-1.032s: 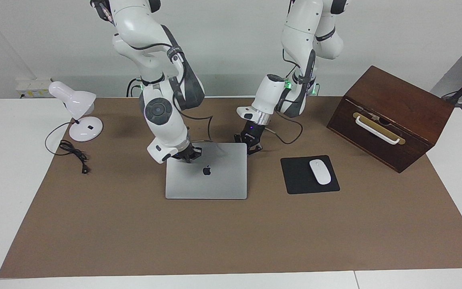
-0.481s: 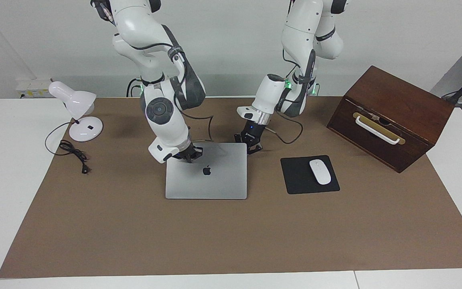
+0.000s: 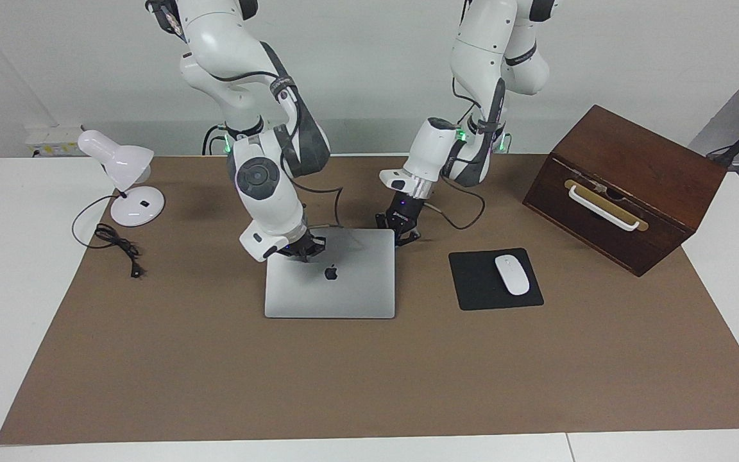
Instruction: Close laptop with both arms
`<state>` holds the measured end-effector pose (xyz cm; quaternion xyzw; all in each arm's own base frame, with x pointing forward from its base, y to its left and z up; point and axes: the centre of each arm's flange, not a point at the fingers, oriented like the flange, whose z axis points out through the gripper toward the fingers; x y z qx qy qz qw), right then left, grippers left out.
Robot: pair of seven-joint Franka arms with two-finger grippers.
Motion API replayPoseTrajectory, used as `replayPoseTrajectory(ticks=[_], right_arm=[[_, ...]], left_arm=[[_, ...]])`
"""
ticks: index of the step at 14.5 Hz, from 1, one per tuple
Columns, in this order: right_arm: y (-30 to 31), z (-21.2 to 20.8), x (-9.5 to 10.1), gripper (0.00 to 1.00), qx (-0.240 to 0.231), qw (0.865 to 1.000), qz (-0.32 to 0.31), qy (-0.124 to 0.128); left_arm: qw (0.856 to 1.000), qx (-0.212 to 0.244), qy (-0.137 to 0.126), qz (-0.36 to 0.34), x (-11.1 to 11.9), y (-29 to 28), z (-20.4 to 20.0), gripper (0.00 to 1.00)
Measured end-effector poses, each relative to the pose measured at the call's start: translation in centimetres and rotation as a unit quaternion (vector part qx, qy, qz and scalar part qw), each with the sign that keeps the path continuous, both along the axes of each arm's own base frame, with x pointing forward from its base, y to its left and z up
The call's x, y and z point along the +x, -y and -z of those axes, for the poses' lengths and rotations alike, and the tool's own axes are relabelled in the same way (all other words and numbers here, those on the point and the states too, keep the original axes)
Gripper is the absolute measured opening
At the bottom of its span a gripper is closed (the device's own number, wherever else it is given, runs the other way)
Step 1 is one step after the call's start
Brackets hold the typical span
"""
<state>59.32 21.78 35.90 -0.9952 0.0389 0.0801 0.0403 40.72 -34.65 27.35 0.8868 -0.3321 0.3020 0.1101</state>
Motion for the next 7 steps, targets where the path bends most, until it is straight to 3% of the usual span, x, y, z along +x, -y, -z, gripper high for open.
replayPoseTrajectory(ticks=[7], right_arm=[[0.01, 0.91, -0.26, 0.01, 0.0, 1.0, 0.001, 0.004]], left_arm=[[1.0, 0.0, 0.0, 0.0, 0.0, 0.0, 0.0, 0.01]])
